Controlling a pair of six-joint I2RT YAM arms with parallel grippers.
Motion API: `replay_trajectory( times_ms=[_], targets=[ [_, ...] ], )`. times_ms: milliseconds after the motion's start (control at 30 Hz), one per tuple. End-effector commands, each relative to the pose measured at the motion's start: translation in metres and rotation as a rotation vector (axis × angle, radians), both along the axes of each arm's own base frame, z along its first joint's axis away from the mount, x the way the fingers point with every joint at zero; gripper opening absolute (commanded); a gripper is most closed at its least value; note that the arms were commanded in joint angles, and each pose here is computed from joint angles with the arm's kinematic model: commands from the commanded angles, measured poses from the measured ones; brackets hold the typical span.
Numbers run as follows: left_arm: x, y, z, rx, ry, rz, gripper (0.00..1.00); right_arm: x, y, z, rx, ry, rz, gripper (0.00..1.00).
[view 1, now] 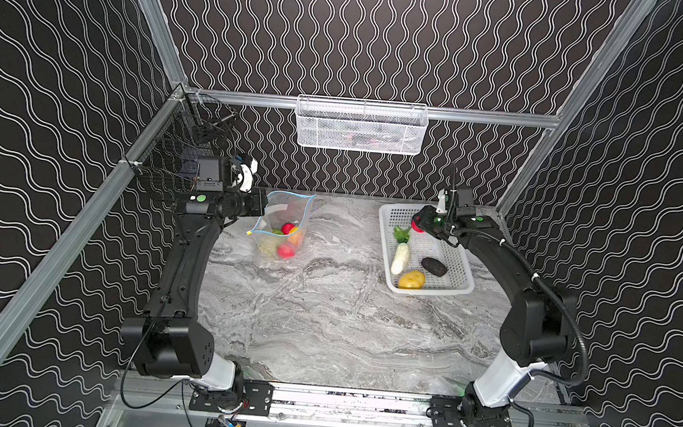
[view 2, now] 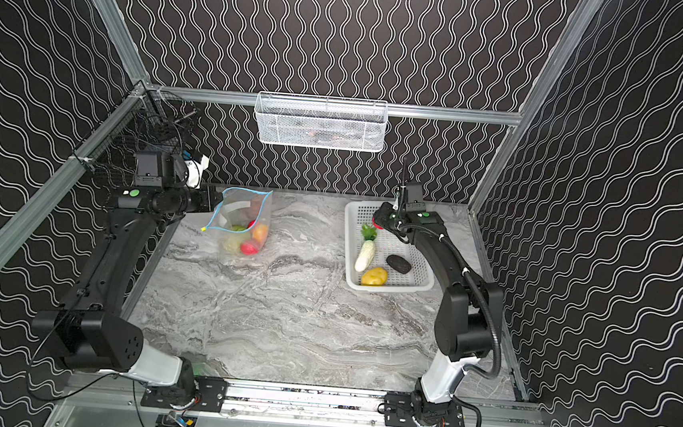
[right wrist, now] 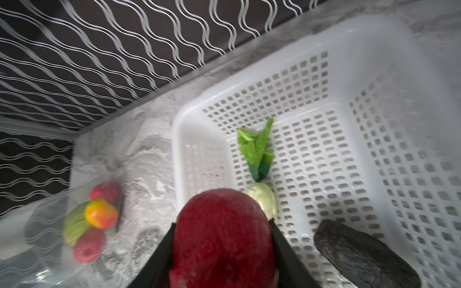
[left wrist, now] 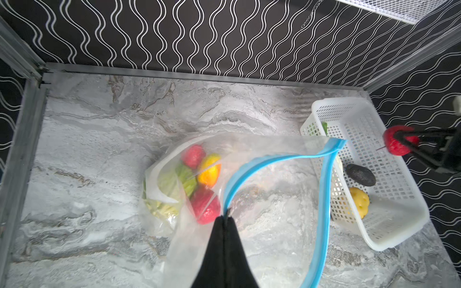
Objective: Place the food in the zip-top bag and seal the zipper
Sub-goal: 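Lift the red apple and carry it toward the bag with the right gripper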
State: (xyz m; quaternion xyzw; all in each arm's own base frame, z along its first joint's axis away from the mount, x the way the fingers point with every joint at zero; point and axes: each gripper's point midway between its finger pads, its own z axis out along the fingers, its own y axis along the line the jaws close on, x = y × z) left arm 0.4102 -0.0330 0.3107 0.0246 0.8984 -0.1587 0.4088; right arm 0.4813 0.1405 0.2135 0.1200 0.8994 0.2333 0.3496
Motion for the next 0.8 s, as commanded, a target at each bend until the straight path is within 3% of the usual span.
replay_trajectory(
  times_ms=[0, 200, 467, 567, 767],
  targets=[
    [-0.006, 0.000, 0.000, 0.030, -0.001, -0.026, 0.00, 0.006, 0.018, 0.034, 0.111, -0.117, 0.025, 0.25],
    [-0.016, -0.006, 0.000, -0.016, -0.020, -0.026, 0.00, -0.003, 0.051, 0.066, 0.140, -0.210, 0.069, 0.25],
    [-0.024, -0.007, -0.002, -0.065, -0.033, -0.021, 0.00, -0.018, 0.120, 0.110, 0.231, -0.311, 0.225, 0.23],
    [-0.021, -0.013, -0.001, -0.148, -0.020, -0.046, 0.00, -0.026, 0.149, 0.118, 0.288, -0.318, 0.295, 0.23],
    [-0.014, -0.005, -0.013, -0.165, 0.016, -0.007, 0.00, -0.026, 0.178, 0.128, 0.323, -0.370, 0.378, 0.22]
  ],
)
